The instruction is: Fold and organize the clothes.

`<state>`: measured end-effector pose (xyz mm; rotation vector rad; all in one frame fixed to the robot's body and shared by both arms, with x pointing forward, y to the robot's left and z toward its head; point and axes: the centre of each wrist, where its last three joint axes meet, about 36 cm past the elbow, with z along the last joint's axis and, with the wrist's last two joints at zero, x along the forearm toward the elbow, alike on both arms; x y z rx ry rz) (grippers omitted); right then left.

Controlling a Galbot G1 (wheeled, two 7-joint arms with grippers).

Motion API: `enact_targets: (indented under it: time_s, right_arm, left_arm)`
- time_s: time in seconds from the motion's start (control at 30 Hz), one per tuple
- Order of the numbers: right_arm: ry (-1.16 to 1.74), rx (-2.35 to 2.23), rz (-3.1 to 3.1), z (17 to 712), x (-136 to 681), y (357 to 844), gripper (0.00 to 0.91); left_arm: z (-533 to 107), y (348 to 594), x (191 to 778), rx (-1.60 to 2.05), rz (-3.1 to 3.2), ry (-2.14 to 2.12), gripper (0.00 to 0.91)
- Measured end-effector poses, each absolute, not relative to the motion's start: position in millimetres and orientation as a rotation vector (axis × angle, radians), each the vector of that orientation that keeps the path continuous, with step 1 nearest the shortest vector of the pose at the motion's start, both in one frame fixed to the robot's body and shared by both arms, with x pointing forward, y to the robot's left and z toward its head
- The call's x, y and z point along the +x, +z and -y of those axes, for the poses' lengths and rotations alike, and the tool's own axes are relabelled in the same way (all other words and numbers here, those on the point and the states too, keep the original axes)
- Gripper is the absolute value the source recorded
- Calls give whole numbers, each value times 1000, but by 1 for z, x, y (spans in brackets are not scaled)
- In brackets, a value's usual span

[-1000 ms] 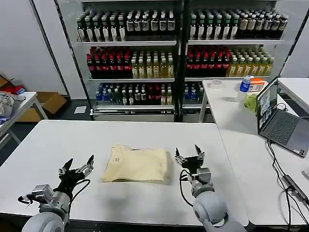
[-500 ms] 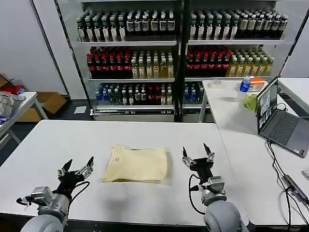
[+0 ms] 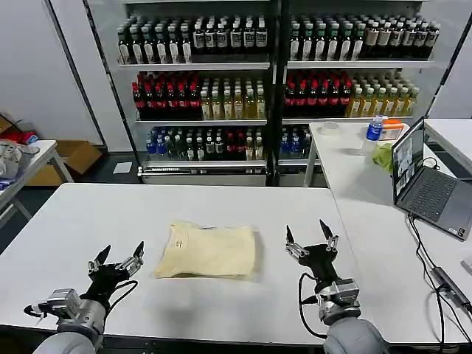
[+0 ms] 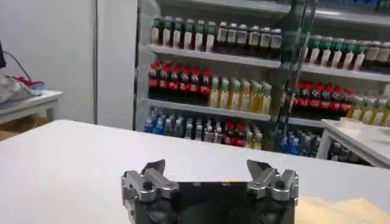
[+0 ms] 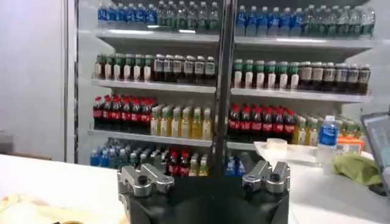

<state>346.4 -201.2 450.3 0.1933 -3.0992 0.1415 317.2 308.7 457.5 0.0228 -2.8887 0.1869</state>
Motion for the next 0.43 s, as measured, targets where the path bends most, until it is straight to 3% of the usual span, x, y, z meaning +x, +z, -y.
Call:
enact_targets:
  time_s: [0.43]
  right_arm:
    - [145, 184, 3114, 204, 337, 457, 907]
  left_arm:
    - [-311, 460, 313, 24, 2894, 165, 907]
